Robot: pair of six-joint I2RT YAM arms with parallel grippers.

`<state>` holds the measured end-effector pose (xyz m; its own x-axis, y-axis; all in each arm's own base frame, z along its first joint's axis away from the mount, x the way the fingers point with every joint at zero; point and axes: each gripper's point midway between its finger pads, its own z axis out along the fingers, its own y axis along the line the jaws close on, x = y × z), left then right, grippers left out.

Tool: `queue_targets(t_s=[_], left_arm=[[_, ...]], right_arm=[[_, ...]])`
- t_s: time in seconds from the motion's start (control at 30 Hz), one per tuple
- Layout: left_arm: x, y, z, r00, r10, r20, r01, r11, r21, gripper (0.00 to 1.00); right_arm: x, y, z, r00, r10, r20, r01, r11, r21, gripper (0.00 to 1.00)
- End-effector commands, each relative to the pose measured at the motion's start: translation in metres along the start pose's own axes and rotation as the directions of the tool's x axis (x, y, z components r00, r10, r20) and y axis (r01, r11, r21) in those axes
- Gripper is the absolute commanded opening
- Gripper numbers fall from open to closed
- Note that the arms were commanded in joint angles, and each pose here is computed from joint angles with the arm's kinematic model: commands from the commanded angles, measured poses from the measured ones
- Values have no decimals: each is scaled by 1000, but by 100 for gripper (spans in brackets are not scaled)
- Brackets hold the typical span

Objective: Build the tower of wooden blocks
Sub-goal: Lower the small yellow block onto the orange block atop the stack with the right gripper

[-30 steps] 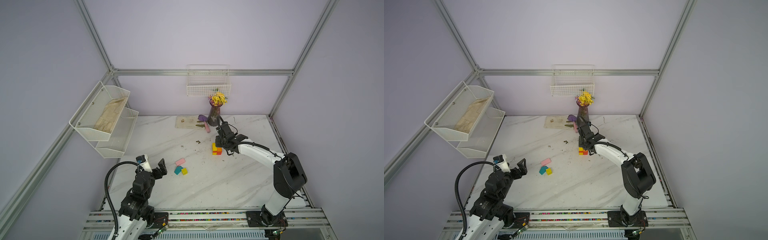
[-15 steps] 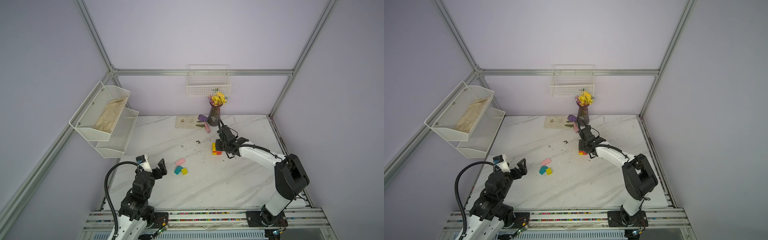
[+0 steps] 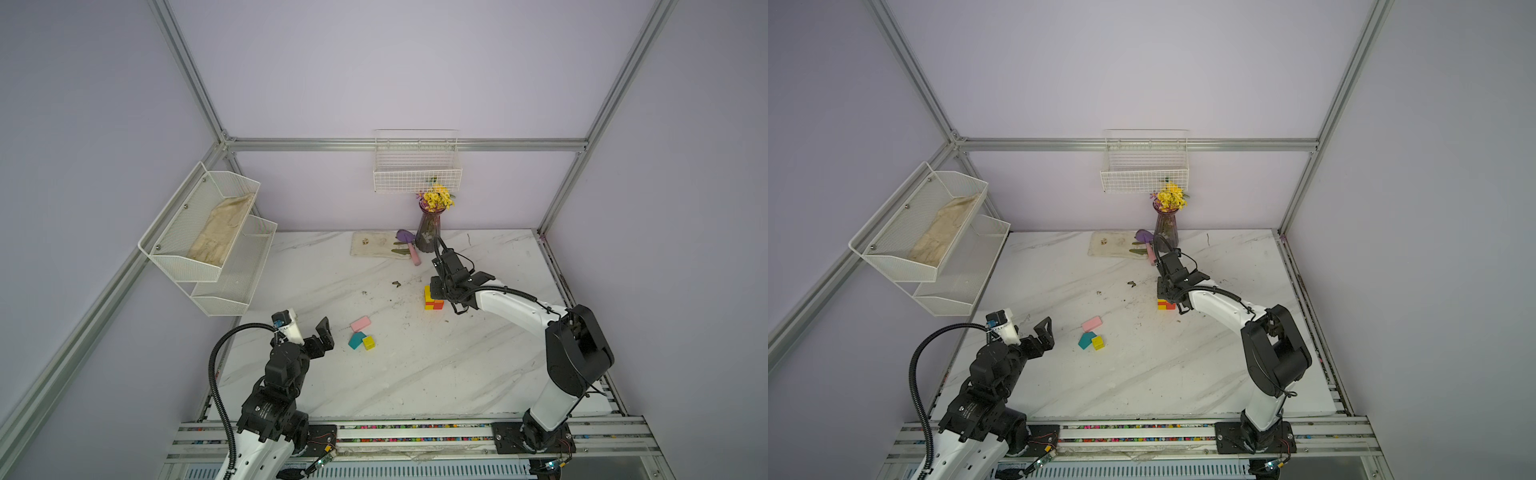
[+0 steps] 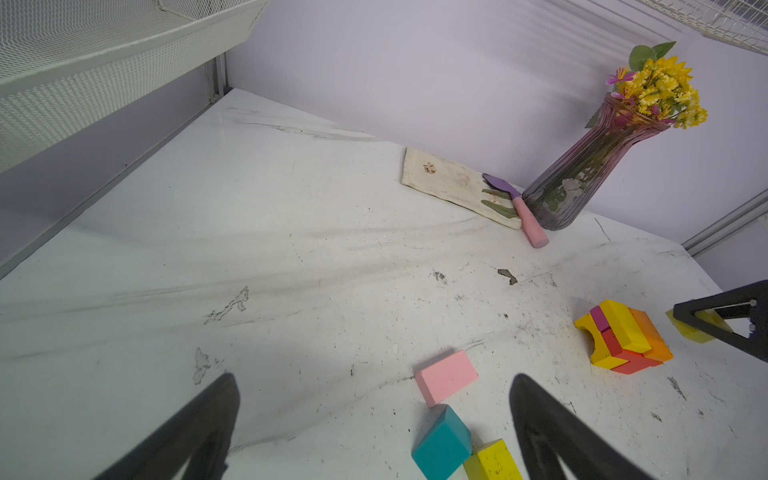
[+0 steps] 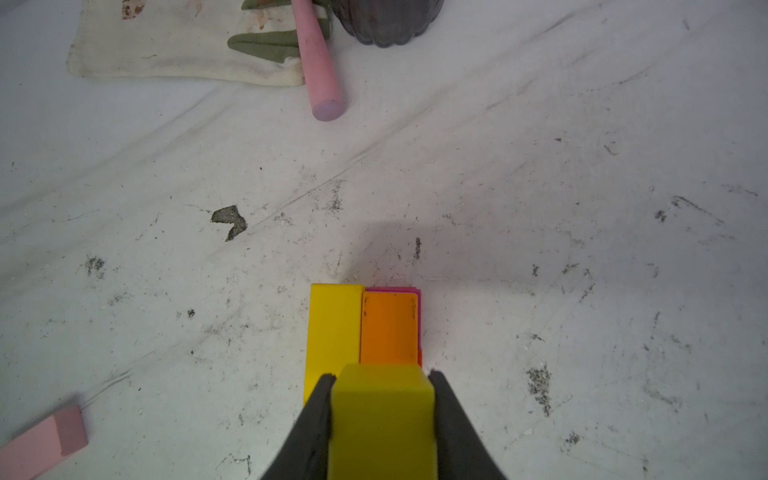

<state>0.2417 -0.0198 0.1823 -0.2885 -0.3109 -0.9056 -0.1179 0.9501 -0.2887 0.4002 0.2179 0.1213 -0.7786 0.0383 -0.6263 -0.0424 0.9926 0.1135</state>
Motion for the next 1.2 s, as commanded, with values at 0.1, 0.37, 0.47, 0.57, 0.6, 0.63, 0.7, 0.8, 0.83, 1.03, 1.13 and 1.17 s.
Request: queue_targets(t_s=[0.1, 0.37, 0.47, 0.57, 0.6, 0.63, 0.7, 0.8, 0.83, 1.03, 1.13, 1.17], left_arm=[[-1, 1, 2, 1000, -7, 22, 7, 1000, -1, 100], [-1, 2, 2, 1000, -8, 21, 8, 1000, -2, 100], [-1, 1, 2, 1000, -8, 23, 8, 1000, -1, 100], [-1, 1, 2, 1000, -7, 21, 7, 1000, -1, 100], [-1, 1, 2, 1000, -7, 21, 7, 1000, -1, 100], [-1, 1, 2, 1000, -8, 22, 8, 1000, -1, 100], [-1, 1, 2, 1000, -7, 21, 7, 1000, -1, 100], [-1, 1, 2, 1000, -7, 21, 7, 1000, -1, 100], [-1, 1, 2, 1000, -7, 22, 7, 1000, -1, 100], [-1, 1, 2, 1000, -7, 20, 7, 1000, 1, 100], [-1, 1, 2, 1000, -7, 21, 7, 1000, 1, 100], [-1, 1, 2, 1000, -8, 22, 7, 1000, 2, 100]], right_arm=[[3, 1, 11, 1000, -13, -29, 13, 1000, 22, 0], [0, 0, 10, 1000, -10, -20, 10, 999, 31, 2], [0, 0, 11, 1000, -11, -22, 12, 999, 38, 3], [-1, -1, 12, 1000, -10, -19, 11, 999, 42, 7], [-1, -1, 11, 1000, -8, -19, 9, 999, 43, 7], [-2, -1, 11, 1000, -9, -18, 10, 999, 45, 7], [-2, -1, 12, 1000, -9, -16, 10, 999, 47, 7], [-2, -1, 13, 1000, -11, -19, 12, 999, 51, 7], [-1, -2, 14, 1000, -12, -21, 13, 998, 54, 8], [1, -1, 19, 999, -15, -35, 17, 998, 56, 8], [1, -1, 19, 999, -15, -34, 17, 998, 59, 8], [1, -1, 19, 999, -16, -34, 18, 998, 60, 8]])
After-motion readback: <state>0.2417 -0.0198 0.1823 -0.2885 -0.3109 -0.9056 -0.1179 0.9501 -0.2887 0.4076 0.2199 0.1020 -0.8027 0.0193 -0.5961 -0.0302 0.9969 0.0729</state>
